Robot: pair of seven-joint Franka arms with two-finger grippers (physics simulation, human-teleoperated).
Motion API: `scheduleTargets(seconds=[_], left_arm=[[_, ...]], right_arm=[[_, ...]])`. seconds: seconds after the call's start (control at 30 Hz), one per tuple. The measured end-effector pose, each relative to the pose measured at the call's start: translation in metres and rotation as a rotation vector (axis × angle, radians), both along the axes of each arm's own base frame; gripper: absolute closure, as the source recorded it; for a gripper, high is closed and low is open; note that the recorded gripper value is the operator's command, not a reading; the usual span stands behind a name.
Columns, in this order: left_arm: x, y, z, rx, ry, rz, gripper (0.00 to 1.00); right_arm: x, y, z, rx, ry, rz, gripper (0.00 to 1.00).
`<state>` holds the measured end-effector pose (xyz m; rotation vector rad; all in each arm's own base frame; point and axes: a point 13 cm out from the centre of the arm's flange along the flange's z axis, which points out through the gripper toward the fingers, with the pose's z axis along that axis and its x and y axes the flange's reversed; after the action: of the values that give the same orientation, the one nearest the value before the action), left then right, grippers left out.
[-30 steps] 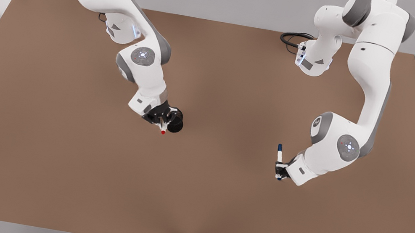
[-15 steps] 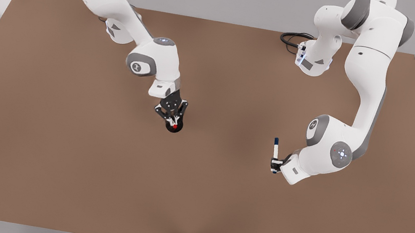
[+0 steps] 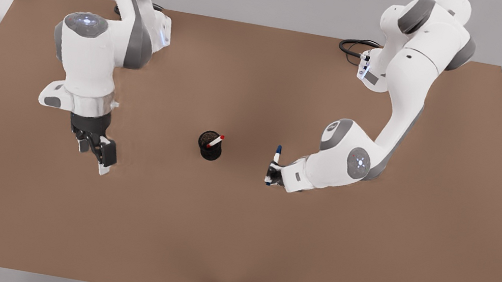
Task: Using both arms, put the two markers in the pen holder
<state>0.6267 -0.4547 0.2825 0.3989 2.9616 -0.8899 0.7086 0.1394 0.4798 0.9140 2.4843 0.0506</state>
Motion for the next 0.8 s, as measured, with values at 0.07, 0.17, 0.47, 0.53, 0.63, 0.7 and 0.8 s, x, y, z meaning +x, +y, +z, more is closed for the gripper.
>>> scheduleTargets(seconds=[0.07,0.17,0.47,0.53,0.63,0.7,0.8], left_arm=[[-0.015,-0.065,0.005,-0.155,0.012,0.007,0.79],[-0.029,-0.140,0.007,-0.320,-0.017,0.048,0.79],[-0.019,-0.157,-0.021,-0.403,-0.158,0.150,0.75],[-0.023,-0.163,-0.030,-0.402,-0.187,0.147,0.75],[-0.018,-0.162,-0.034,-0.397,-0.251,0.138,0.75],[-0.021,-0.162,-0.040,-0.384,-0.294,0.114,0.75],[-0.039,-0.165,-0.042,-0.389,-0.326,0.068,0.74]], right_arm=[[-0.007,-0.069,-0.018,0.032,0.153,-0.063,0.00],[0.002,-0.064,-0.027,0.070,0.279,0.039,0.00],[-0.028,-0.049,-0.030,0.036,0.449,0.371,0.00],[-0.032,-0.049,-0.032,0.028,0.466,0.426,0.00],[-0.035,-0.051,-0.035,0.016,0.485,0.493,0.00],[-0.036,-0.053,-0.036,0.007,0.493,0.532,0.00],[-0.037,-0.058,-0.037,-0.001,0.501,0.579,0.00]])
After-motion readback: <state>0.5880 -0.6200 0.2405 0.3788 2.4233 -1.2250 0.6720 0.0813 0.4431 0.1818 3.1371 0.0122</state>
